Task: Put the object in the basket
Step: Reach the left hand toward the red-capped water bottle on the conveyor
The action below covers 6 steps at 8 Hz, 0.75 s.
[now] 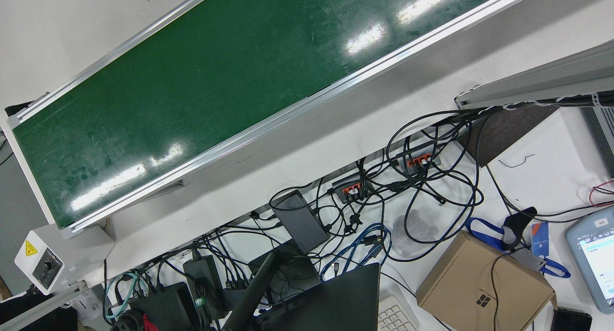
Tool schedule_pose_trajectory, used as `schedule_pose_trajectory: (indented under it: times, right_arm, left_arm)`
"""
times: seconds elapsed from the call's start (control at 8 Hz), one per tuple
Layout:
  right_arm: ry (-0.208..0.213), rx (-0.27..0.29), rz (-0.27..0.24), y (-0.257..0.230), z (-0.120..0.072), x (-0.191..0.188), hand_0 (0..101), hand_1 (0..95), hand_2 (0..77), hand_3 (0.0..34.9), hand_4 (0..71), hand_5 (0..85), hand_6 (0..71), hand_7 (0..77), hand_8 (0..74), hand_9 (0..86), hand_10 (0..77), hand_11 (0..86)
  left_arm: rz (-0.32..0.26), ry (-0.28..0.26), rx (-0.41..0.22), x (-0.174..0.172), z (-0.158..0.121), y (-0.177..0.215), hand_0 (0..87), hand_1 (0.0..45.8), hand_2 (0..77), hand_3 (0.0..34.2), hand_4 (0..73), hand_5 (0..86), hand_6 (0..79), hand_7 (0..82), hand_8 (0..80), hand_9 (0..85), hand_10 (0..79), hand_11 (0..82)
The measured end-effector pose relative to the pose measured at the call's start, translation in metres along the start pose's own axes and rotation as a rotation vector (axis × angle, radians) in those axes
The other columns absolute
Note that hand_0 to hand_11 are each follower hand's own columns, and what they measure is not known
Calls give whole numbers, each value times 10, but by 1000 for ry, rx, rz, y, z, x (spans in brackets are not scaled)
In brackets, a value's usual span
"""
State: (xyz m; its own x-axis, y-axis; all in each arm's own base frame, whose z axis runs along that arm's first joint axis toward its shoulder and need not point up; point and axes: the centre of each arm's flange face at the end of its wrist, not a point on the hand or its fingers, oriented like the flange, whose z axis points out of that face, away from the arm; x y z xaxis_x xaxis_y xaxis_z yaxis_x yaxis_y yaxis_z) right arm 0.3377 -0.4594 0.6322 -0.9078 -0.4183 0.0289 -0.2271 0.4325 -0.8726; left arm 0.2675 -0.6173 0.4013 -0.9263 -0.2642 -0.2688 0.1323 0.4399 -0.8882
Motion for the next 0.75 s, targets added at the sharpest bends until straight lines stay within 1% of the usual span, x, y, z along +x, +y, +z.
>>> schedule_pose_trajectory:
  times: [0.12, 0.25, 0.38, 0.5, 0.62, 0.75]
  right_arm:
    - [0, 0, 0, 0, 0, 0, 3, 0, 5, 1, 5, 0, 0, 5, 0, 0, 0, 0]
    - [0, 0, 0, 0, 0, 0, 3, 0, 5, 1, 5, 0, 0, 5, 0, 0, 0, 0]
    - [0, 0, 0, 0, 0, 0, 3, 0, 11, 1, 5, 0, 0, 5, 0, 0, 0, 0]
    - [0, 0, 0, 0, 0, 0, 2, 0, 5, 2, 5, 0, 0, 5, 0, 0, 0, 0]
    - [0, 0, 0, 0, 0, 0, 2, 0, 5, 2, 5, 0, 0, 5, 0, 0, 0, 0]
    - [0, 0, 0, 0, 0, 0, 2, 0, 11, 1, 5, 0, 0, 5, 0, 0, 0, 0]
  left_arm:
    - [-4, 1, -13, 0, 2, 3, 557, 76, 5, 121, 5, 300, 60, 49, 131, 153, 87, 136]
    - [-11, 5, -31, 0, 4, 6, 557, 76, 5, 121, 5, 305, 33, 27, 109, 131, 71, 114]
    - [-17, 10, -50, 0, 5, 8, 557, 76, 5, 121, 5, 305, 33, 27, 109, 131, 71, 114]
    - [-21, 14, -63, 0, 7, 9, 551, 76, 5, 131, 5, 305, 44, 38, 109, 131, 71, 120]
    - [-23, 16, -70, -1, 7, 10, 550, 76, 5, 122, 5, 305, 44, 38, 109, 131, 71, 120]
    - [-26, 9, -75, -8, 7, 11, 548, 49, 5, 121, 5, 305, 44, 38, 109, 142, 71, 120]
